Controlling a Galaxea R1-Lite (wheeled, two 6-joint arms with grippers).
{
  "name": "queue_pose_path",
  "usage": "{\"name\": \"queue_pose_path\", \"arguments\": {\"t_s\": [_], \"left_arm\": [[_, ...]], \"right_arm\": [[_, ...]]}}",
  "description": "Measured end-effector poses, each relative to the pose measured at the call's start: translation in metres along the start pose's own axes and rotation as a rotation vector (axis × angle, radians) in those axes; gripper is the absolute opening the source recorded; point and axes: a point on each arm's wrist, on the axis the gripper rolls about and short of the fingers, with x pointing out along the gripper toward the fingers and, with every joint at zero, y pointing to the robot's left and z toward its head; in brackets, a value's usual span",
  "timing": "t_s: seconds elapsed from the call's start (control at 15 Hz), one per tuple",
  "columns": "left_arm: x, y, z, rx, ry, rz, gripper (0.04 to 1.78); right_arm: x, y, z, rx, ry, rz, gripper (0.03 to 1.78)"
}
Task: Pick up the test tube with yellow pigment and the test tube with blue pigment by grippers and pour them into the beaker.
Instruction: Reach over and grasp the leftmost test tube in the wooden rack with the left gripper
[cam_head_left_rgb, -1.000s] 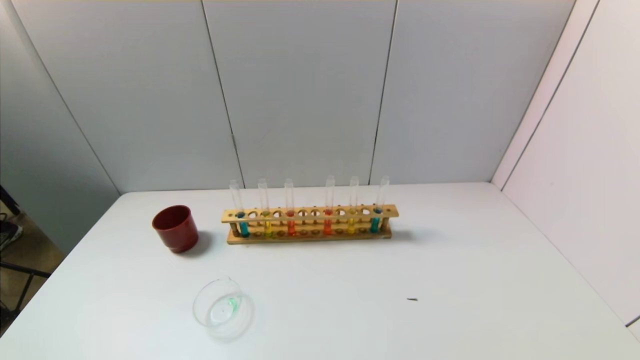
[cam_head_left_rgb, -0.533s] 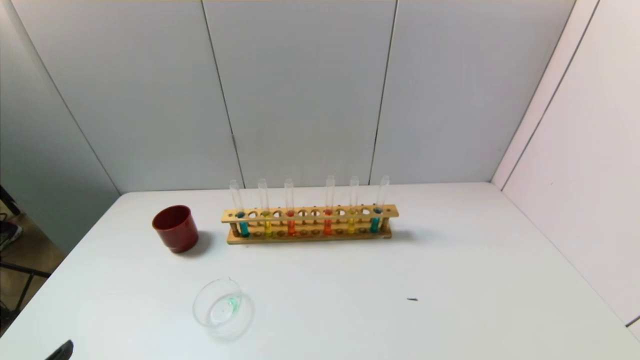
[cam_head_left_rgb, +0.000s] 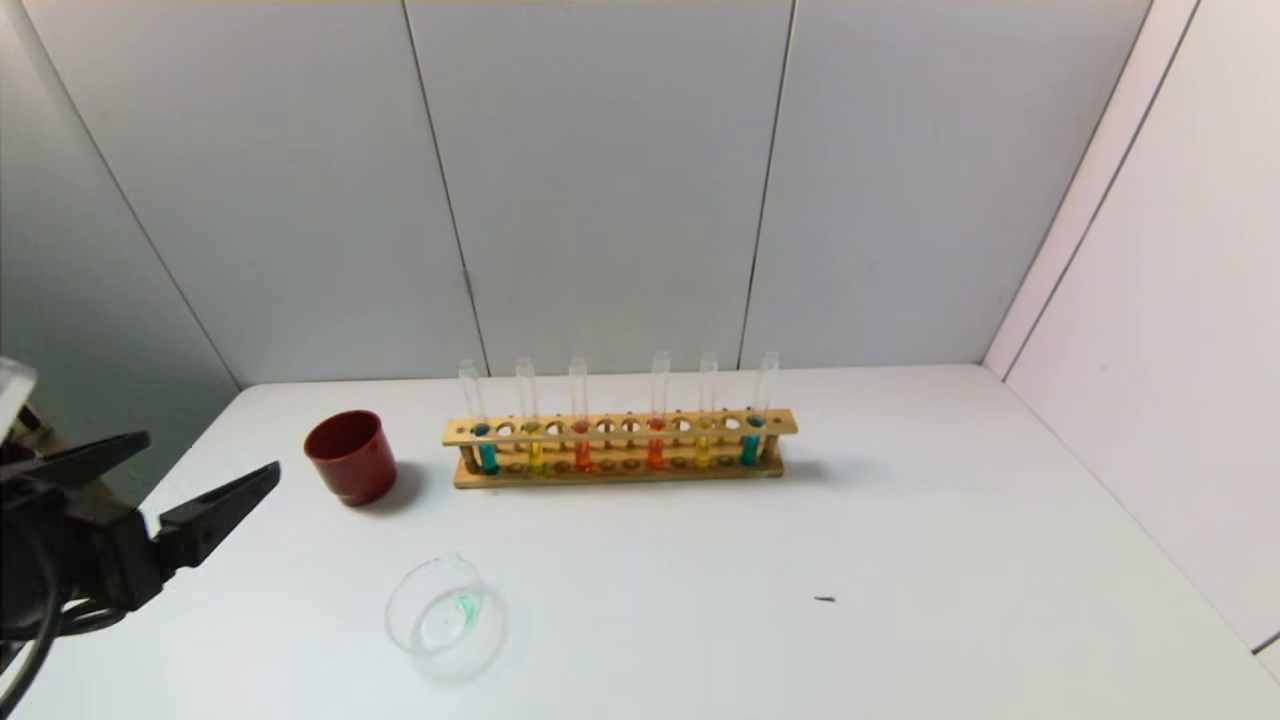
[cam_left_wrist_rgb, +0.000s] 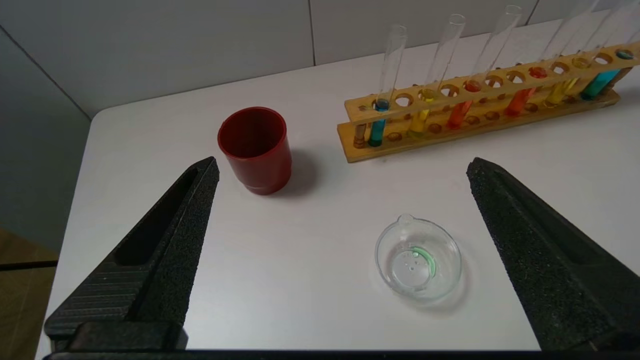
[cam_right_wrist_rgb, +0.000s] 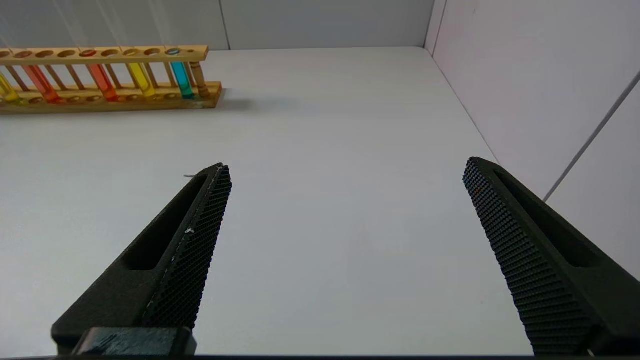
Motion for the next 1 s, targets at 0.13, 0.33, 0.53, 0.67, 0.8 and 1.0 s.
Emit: {"name": "queue_pose_path", "arguments": {"t_s": [0.13,0.33,0.53,0.67,0.8,1.0], "left_arm": [[0.029,0.000,0.003,0.006,0.004,-0.021,1.75],[0.070,-0.013,0.001,0.022,0.030,-0.034,1.75],[0.108,-0.031,-0.001,0.037,0.012,-0.026,1.75],[0.131,-0.040,-0.006,0.033,0.010,-0.019,1.75],[0.156,-0.047,-0.014,0.025,0.011,0.004,1.75],[0.190,-0.053,-0.027,0.013,0.007,0.042,1.75]], "right_arm": [[0.000,0.000,0.000,0.000,0.000,0.000,1.70],[0.000,0.000,0.000,0.000,0.000,0.000,1.70],[0.000,0.000,0.000,0.000,0.000,0.000,1.70],[0.000,0.000,0.000,0.000,0.000,0.000,1.70],[0.000,0.000,0.000,0.000,0.000,0.000,1.70],[0.000,0.000,0.000,0.000,0.000,0.000,1.70]]}}
